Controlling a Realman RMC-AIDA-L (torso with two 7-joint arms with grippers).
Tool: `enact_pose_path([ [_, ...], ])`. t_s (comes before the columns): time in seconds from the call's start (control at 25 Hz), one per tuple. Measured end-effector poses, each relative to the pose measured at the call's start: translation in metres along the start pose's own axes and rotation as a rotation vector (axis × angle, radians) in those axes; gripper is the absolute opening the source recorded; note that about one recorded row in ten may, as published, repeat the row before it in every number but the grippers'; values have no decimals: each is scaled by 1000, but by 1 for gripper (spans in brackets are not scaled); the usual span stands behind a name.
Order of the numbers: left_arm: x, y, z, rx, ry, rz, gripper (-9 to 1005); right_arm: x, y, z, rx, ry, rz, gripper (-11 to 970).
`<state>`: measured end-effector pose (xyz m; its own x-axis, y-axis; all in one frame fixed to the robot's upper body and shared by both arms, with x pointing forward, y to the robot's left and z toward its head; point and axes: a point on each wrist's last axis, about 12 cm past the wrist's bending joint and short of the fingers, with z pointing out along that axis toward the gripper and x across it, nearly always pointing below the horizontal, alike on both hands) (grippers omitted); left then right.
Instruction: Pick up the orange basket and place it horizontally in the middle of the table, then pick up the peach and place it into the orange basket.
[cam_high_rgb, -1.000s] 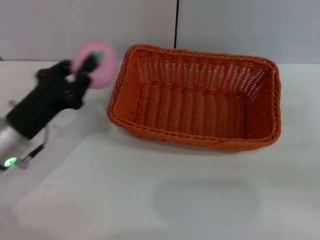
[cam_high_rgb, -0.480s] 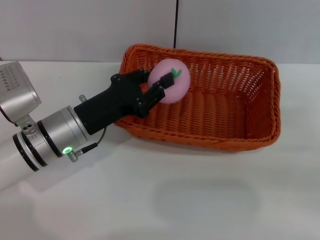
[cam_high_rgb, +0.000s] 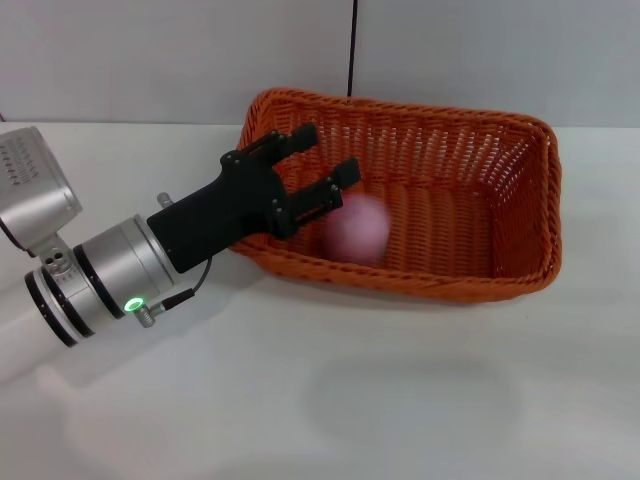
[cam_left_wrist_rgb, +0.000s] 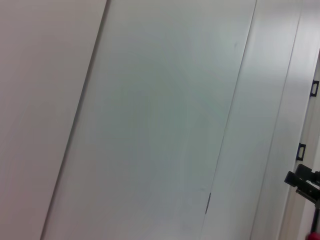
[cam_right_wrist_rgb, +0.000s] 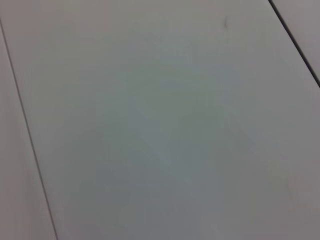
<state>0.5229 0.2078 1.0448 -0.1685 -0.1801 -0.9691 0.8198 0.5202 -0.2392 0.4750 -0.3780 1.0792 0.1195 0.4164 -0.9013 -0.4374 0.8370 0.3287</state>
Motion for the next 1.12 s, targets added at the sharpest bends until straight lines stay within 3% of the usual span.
enact_pose_path([
  [0.32, 0, -2, -11, -16, -46, -16, 859, 0, 0, -3, 10, -4, 2, 448],
  [0.48, -5, 0, -27, -74, -137, -18, 860, -1, -2, -6, 32, -23, 2, 447],
  [0.6, -8, 0, -50, -176, -249, 15, 860, -2, -3, -7, 48, -38, 8, 447],
  [0.64, -8, -2, -66, -256, -324, 51, 860, -2, -4, -9, 63, -55, 15, 447],
  [0.68, -8, -2, -66, -256, -324, 51, 860, -2, -4, -9, 63, -55, 15, 447],
  [0.76, -10, -5, -94, -401, -438, 107, 860, -4, -7, -12, 93, -84, 20, 447],
  [0.92, -11, -6, -111, -500, -504, 135, 860, -5, -10, -15, 125, -111, 27, 447],
  [0.96, -14, -7, -137, -652, -595, 167, 859, -6, -11, -17, 148, -132, 35, 447],
  [1.12, -16, -8, -158, -759, -662, 193, 859, -5, -16, -23, 220, -192, 64, 447],
])
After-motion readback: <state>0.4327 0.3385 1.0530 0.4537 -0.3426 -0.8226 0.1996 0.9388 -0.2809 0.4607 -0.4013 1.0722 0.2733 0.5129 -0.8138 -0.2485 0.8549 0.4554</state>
